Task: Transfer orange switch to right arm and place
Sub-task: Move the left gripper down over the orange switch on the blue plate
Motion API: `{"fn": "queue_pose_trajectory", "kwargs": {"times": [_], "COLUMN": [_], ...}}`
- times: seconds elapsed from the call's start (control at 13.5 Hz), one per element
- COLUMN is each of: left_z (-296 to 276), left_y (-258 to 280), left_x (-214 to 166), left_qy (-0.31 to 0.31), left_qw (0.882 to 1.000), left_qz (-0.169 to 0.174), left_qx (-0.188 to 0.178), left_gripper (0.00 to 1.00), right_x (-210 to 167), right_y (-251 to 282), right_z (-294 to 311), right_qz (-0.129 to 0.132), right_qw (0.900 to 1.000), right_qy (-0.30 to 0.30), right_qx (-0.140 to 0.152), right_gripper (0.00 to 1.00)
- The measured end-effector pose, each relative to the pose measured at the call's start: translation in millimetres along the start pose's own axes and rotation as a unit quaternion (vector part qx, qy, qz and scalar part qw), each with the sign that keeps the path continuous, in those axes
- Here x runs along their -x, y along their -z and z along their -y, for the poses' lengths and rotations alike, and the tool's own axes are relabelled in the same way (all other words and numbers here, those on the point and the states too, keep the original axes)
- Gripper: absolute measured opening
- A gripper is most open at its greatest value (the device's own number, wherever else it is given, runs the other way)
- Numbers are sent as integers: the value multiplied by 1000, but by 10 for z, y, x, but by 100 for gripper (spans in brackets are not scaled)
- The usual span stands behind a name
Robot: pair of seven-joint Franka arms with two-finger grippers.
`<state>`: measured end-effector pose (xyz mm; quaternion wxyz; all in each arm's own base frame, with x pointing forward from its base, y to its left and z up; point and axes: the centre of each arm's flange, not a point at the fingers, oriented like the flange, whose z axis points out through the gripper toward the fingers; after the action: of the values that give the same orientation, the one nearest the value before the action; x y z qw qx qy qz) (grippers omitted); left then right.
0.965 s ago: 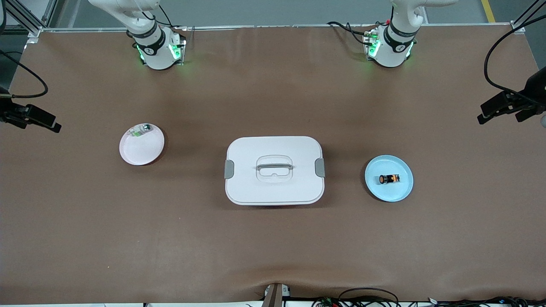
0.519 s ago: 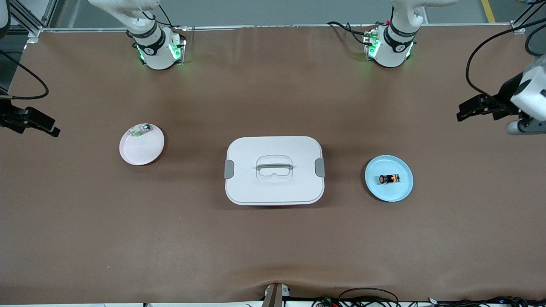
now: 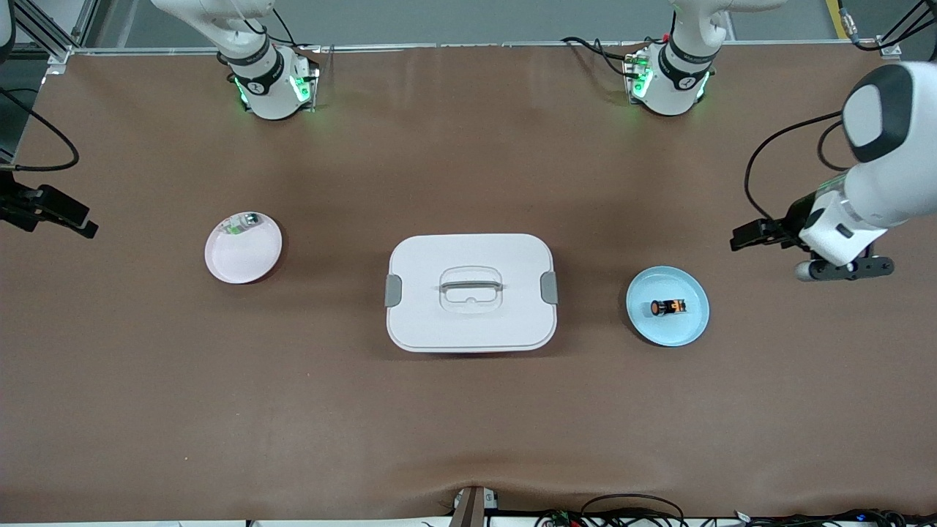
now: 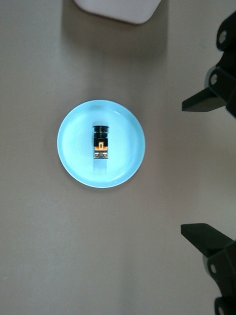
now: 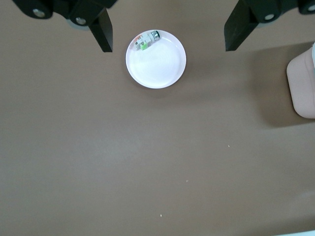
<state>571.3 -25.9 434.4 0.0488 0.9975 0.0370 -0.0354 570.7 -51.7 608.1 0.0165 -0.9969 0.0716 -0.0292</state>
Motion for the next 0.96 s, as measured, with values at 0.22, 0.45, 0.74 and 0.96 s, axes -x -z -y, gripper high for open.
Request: {"fn": "queue_pose_trajectory", "kwargs": {"times": [0.22,0.45,0.74,0.96], "left_z": [-85,-124,-170,-203], "left_y": [-552,-1096,-1687,-1903], "left_x": [-35,-97,-223,-294], "left_qy": [-8,-11,-15,-17], "left_qw": [1000,1000,999,999], "left_qz": [-16,-28,-37,-32], "left_qx": [-2,-5,-6,-6], "left_gripper": [100,100,100,100], "right_x": [15,45,87,94], "right_y": [-3,6,10,2], "right_z": [-3,-1,7,-2], "right_qz": [5,11,22,25], "right_qw": [1000,1000,999,999], "right_qy": [1,5,7,6], "right_qx": [6,16,22,23], "right_gripper": [100,100,100,100]}}
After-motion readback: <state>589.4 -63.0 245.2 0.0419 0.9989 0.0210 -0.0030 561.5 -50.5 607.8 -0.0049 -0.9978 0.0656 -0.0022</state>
